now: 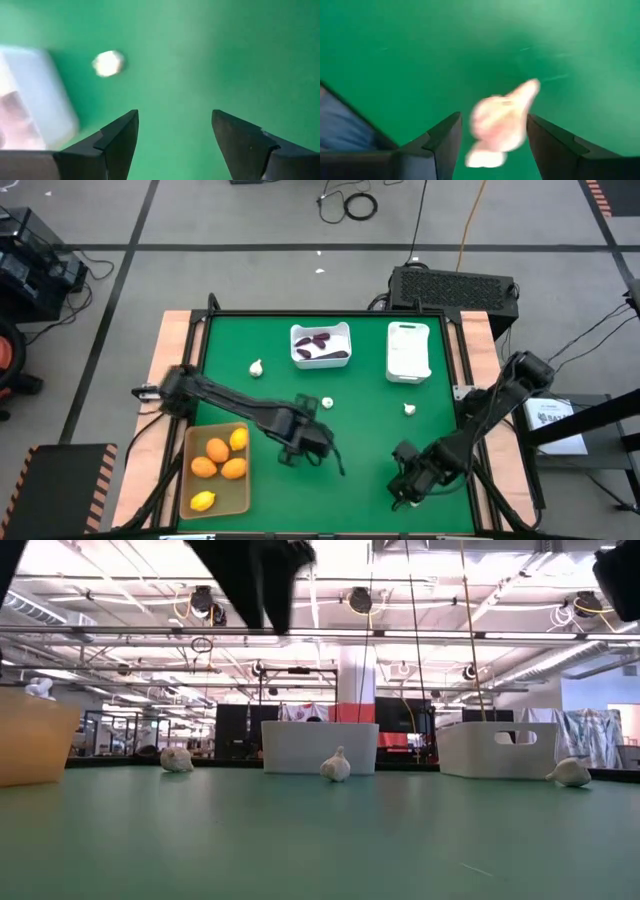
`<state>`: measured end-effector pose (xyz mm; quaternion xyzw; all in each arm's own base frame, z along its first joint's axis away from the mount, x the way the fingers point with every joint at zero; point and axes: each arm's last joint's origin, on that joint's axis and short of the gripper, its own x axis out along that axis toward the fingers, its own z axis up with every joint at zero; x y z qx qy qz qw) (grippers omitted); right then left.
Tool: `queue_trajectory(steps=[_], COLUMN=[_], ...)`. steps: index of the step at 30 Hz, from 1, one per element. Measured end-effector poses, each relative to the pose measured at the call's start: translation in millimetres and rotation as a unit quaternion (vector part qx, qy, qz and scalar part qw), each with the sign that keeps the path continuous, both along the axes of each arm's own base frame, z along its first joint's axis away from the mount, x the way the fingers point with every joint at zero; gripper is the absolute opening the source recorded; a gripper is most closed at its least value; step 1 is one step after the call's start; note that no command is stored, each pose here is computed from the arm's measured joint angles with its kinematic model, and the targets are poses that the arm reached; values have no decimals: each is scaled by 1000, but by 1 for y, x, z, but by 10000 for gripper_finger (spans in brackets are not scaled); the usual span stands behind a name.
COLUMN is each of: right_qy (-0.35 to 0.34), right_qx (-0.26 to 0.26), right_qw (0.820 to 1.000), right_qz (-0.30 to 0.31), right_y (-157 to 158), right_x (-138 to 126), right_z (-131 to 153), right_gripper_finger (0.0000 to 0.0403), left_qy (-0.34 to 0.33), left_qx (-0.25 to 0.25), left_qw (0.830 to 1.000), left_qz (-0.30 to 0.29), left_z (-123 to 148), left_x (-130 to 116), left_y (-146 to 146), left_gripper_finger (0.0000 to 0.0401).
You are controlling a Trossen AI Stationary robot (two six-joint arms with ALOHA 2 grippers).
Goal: Sort produce into baskets
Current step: Put the white garlic into the right white bin
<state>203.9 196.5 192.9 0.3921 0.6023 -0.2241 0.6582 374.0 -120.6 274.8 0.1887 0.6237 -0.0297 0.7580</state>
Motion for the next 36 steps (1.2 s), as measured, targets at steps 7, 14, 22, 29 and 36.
queue_trajectory(steps=[7,14,22,29,36], right_qy=[2,29,47,30,24], right_qx=[15,-4,-10,2,49], right_qw=[999,998,998,999,998], right_qz=[-33,-51,-43,-36,-29], right_y=[16,21,25,22,22], right_x=[-2,1,5,3,-2], right_z=[-11,-30,-46,-32,-13], right_gripper_finger=[212,212,212,212,212], left_qy=[-143,-246,-243,-245,-245], left_qx=[8,-31,-32,-33,-38], left_qw=[988,967,968,967,967], left_qz=[49,56,58,56,57], left_z=[52,51,45,45,45], left_x=[-57,-89,-98,-97,-97], left_y=[24,35,38,38,38], left_gripper_finger=[261,261,260,261,260])
